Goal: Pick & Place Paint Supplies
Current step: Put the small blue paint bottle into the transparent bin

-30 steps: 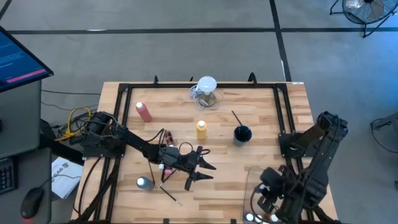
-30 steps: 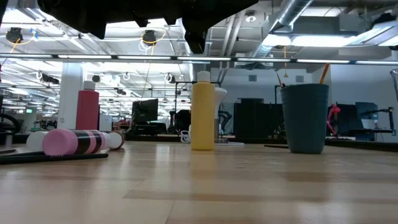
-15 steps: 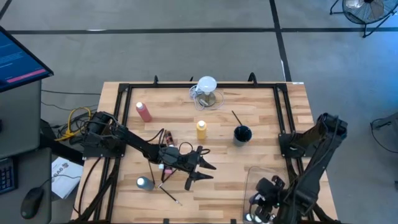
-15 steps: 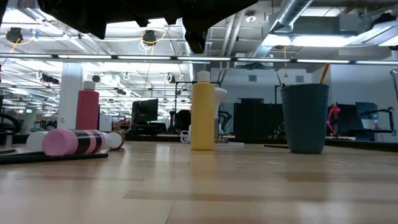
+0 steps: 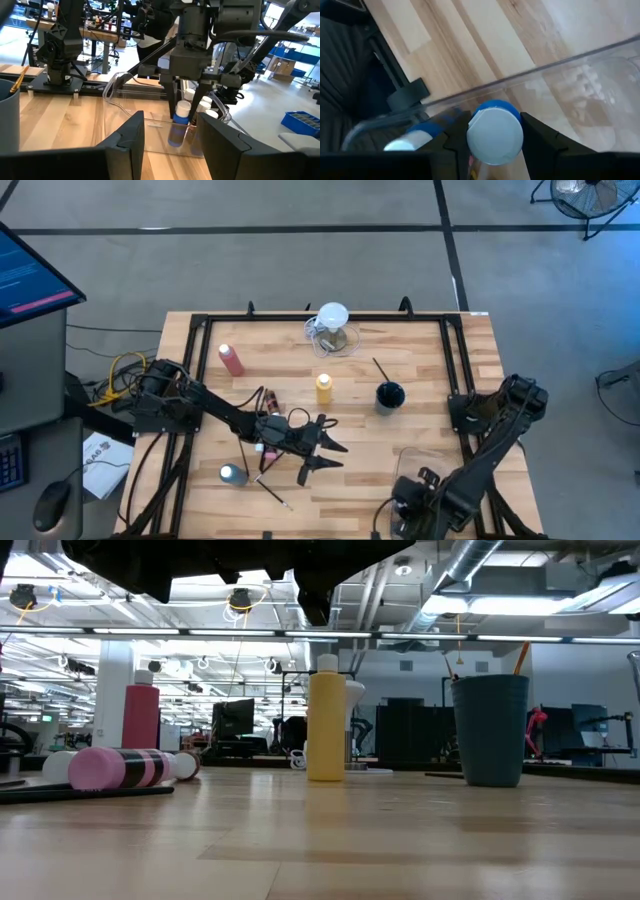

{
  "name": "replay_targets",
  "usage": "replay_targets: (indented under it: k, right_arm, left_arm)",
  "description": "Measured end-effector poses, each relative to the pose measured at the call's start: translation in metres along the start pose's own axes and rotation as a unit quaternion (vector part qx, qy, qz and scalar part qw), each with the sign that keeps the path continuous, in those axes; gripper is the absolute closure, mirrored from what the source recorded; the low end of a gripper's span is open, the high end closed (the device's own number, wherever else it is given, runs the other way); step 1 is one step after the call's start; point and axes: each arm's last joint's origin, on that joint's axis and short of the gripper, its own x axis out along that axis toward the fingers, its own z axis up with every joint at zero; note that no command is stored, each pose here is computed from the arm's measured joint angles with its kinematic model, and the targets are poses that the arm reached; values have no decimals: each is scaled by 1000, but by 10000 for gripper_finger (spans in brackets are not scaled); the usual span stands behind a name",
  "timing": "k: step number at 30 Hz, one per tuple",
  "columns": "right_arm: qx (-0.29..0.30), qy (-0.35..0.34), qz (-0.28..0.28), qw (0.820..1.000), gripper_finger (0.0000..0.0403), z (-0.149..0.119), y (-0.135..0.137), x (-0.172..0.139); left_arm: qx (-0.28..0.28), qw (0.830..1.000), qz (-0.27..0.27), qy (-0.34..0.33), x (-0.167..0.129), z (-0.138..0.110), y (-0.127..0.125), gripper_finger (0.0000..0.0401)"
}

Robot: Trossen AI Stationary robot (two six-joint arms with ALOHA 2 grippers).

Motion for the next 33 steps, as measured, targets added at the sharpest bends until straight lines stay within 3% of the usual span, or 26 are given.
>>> replay_targets:
  k: [33]
  right_arm:
    - [-2, 1, 28, 1000, 247, -7, 6, -2]
  left_arm:
    - [1, 1000, 0, 0, 0, 0, 0, 261]
